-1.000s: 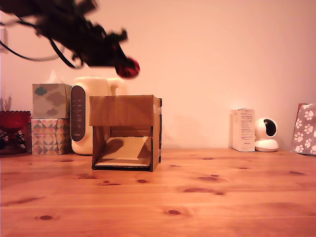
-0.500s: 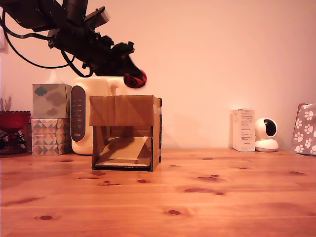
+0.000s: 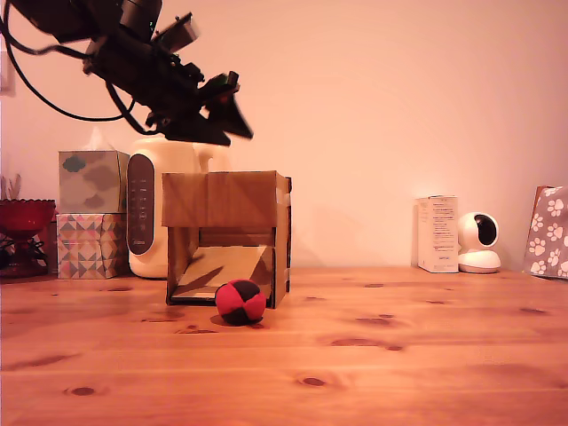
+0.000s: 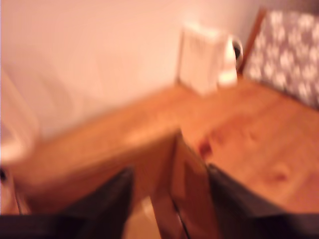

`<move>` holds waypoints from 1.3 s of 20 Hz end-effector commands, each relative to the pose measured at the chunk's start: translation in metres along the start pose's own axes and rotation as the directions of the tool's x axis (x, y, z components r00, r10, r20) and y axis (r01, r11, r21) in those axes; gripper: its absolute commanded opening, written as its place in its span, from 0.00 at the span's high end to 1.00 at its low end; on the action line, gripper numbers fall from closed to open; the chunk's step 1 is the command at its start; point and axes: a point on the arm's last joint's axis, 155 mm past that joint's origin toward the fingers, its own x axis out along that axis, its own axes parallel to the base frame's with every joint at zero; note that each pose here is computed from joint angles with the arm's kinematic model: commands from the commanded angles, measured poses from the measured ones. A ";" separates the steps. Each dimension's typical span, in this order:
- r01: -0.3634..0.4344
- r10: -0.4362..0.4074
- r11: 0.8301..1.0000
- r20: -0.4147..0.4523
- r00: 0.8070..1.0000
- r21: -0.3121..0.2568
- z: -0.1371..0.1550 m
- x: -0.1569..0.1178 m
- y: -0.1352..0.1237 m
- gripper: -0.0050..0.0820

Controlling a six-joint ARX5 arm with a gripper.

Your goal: Drop the footbag into the cardboard dice tower

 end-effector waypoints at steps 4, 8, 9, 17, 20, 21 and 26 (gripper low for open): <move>0.001 -0.001 1.000 -0.034 0.999 -0.007 0.015 -0.042 -0.016 0.96; 0.004 -0.004 1.000 -0.055 0.998 -0.007 0.013 -0.052 -0.020 0.96; 0.017 -0.018 1.000 -0.060 0.998 -0.011 0.011 -0.054 -0.023 0.96; 0.060 -0.062 0.998 -0.077 0.995 -0.027 -0.025 -0.071 -0.037 0.96; 0.058 -0.060 0.998 -0.072 0.996 -0.027 -0.041 -0.080 -0.041 0.96; 0.053 -0.056 0.998 -0.070 0.996 -0.034 -0.047 -0.084 -0.041 0.96; 0.024 -0.027 0.998 -0.047 0.999 -0.066 -0.081 -0.105 -0.037 0.96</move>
